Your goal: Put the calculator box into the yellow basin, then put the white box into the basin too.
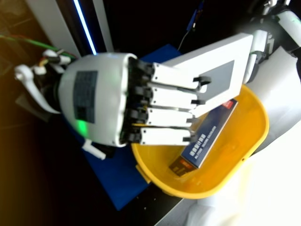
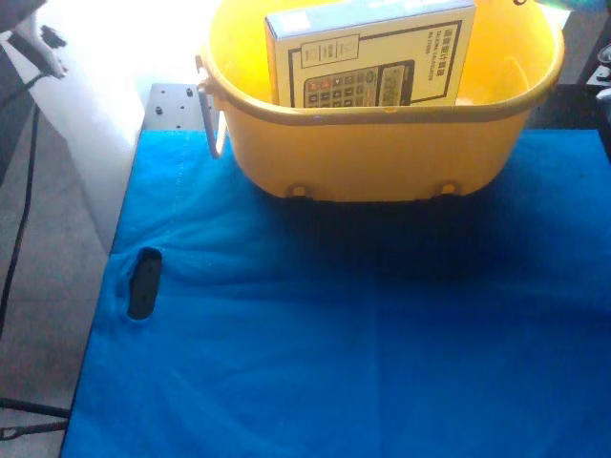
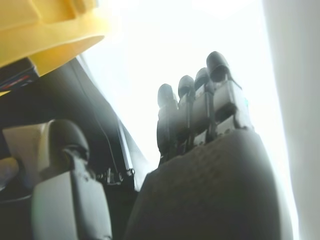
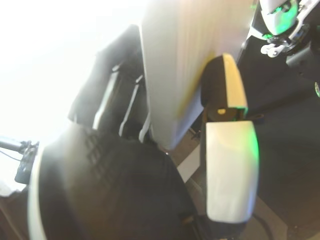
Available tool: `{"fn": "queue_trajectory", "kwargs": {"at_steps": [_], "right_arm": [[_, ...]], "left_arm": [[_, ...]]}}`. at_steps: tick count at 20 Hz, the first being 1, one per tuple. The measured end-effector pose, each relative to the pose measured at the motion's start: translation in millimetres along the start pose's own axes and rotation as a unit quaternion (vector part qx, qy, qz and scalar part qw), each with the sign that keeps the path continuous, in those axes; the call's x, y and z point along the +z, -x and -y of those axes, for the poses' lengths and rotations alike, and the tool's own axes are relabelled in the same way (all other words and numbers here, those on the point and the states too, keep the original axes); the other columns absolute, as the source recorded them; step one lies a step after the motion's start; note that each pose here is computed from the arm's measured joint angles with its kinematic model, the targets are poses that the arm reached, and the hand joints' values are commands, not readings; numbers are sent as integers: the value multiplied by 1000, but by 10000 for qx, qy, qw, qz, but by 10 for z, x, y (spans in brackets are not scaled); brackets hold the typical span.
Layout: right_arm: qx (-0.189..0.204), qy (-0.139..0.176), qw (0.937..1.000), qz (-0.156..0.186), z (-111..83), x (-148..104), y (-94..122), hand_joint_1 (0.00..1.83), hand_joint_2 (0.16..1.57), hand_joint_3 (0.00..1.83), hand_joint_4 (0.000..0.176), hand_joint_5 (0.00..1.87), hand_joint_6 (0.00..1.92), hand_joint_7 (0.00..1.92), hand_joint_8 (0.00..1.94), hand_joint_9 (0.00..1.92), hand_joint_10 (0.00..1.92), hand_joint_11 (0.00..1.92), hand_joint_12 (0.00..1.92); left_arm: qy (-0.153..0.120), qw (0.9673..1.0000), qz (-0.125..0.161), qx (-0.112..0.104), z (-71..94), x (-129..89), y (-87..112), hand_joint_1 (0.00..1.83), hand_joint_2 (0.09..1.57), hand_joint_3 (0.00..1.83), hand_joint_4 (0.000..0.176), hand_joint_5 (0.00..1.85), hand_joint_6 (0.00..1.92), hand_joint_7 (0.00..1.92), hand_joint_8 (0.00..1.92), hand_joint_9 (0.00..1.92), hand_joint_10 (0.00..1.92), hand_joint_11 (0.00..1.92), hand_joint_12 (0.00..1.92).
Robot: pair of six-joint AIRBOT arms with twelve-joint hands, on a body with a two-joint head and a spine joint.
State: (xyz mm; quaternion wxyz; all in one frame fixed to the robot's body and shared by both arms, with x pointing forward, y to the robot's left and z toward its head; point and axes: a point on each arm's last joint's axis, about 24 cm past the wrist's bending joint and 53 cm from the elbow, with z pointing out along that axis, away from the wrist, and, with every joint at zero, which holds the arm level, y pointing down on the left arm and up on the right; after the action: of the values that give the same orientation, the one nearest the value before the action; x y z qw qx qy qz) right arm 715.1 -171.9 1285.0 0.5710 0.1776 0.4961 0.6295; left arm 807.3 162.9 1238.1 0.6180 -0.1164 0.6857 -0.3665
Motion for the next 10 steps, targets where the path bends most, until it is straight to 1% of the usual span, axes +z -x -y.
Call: {"fn": "queue_trajectory", "kwargs": {"at_steps": [1,2,3,4,5,6,7,8,9,10], "right_arm": [[2,5,10000,4,-4,2,4,1031,910,0,13,139,37,20,4,0,7,0,29],[14,24,10000,14,-20,13,8,942,882,0,21,75,7,3,0,0,1,0,5],[15,49,10000,27,-35,17,14,816,841,0,52,18,1,0,0,0,0,0,0],[26,73,10000,39,-53,26,20,812,832,0,62,3,0,0,0,0,0,0,0],[28,87,9999,46,-62,29,23,822,830,0,98,0,0,0,0,0,0,0,0],[34,96,9999,51,-70,36,27,815,862,0,113,0,0,0,0,0,0,0,0],[35,111,9999,60,-80,40,32,814,865,0,119,0,0,0,0,0,0,0,0],[33,130,9999,80,-95,50,50,826,856,0,109,0,0,0,0,0,0,0,0],[10,139,9999,100,-95,54,74,827,851,0,100,0,0,0,0,0,0,0,0],[4,156,9998,112,-102,55,84,828,856,0,95,0,0,0,0,0,0,0,0]], "left_arm": [[6,10000,27,6,-10,-9,30,691,970,3,19,328,2,142,2,80,2,0,440],[-7,10000,51,7,3,-8,59,706,976,3,0,333,3,148,2,68,2,0,375],[-33,10000,74,11,24,-6,74,703,964,0,0,337,3,153,2,67,2,0,308],[-101,9999,111,0,80,-11,79,684,940,0,0,339,2,177,5,84,6,0,329],[-125,9999,106,-11,103,-11,66,654,928,0,30,348,4,213,9,110,13,0,383],[-133,9999,93,-9,112,-15,56,677,912,0,17,383,12,261,13,162,26,0,598],[-130,9999,91,-10,106,-38,69,641,935,1,20,364,3,244,3,167,21,0,681],[-127,9999,99,6,99,-46,82,645,951,4,1,373,4,247,2,174,18,0,738],[-124,9999,114,0,94,-49,94,608,952,3,8,379,6,256,4,180,19,0,746],[-115,9999,119,11,83,-55,105,620,951,2,3,382,4,260,3,190,16,0,701]]}}
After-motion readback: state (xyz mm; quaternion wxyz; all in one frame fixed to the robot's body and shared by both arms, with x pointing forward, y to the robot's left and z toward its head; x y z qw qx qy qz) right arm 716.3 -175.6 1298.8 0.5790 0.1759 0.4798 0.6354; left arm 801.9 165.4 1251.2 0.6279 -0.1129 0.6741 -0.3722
